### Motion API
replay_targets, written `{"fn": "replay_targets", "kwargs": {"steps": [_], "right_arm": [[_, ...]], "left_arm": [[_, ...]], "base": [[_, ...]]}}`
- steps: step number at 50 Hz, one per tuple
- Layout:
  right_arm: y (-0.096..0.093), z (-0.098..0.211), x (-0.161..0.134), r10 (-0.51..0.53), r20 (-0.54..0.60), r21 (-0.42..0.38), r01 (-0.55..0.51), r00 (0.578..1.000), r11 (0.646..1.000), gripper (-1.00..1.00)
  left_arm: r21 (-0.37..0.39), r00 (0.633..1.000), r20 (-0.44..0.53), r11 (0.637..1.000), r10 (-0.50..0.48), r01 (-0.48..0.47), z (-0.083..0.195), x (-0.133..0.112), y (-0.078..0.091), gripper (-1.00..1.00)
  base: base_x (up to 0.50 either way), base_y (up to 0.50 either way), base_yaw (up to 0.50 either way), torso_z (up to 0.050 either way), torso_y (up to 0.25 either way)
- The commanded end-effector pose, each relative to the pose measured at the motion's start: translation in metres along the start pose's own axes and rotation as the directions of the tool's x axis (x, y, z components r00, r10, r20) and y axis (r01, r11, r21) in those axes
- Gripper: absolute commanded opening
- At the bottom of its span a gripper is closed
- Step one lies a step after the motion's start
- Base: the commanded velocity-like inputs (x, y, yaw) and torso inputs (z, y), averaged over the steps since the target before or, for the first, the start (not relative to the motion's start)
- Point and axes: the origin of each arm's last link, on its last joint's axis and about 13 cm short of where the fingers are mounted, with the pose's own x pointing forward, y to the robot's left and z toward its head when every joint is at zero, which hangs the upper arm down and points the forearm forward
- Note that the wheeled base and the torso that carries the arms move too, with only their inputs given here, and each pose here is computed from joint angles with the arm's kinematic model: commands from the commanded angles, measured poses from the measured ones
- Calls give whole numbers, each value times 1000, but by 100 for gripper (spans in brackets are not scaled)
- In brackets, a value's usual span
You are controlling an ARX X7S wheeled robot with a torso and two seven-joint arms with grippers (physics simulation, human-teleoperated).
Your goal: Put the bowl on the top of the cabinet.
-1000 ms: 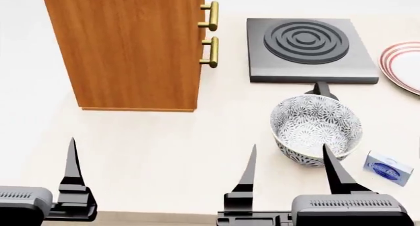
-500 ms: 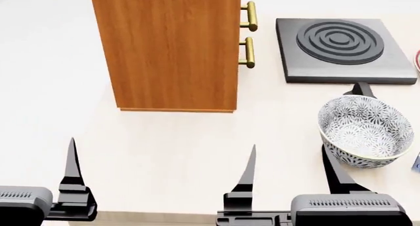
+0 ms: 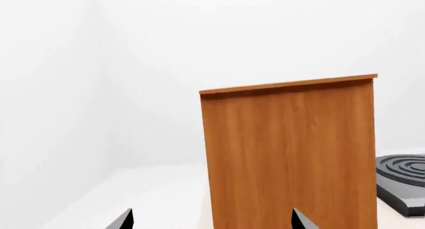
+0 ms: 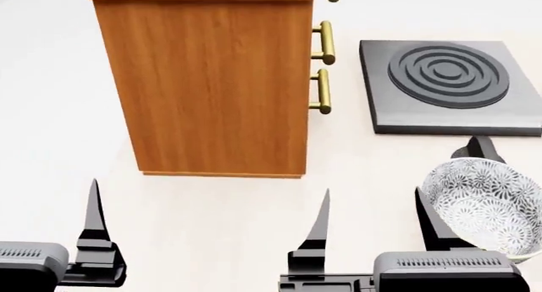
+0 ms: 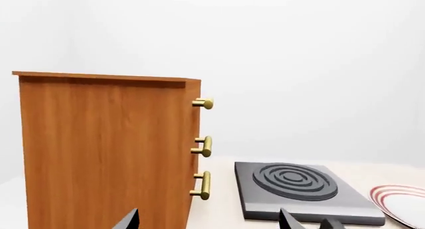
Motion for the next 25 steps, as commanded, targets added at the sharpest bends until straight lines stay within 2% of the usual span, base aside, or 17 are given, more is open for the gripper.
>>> {"fn": "replay_targets", "kwargs": {"steps": [1, 13, 19, 25], "right_arm": [[0, 0, 0, -3, 2, 0, 3, 1000, 1000, 100], [0, 0, 0, -6, 2, -2, 6, 1000, 1000, 100], [0, 0, 0, -14, 3, -6, 14, 1000, 1000, 100], [0, 0, 0, -8, -13, -15, 8, 1000, 1000, 100]], "left_arm": [[1, 1000, 1, 1000, -2, 2, 1, 0, -1, 100], [0, 1000, 1, 1000, -1, 1, 0, 0, 0, 100], [-1, 1000, -1, 1000, 0, 0, -1, 0, 0, 100], [-1, 1000, 1, 1000, 1, -1, 0, 0, 0, 100]], "base": [[500, 0, 0, 0, 0], [500, 0, 0, 0, 0], [0, 0, 0, 0, 0], [450, 35, 0, 0, 0]]}}
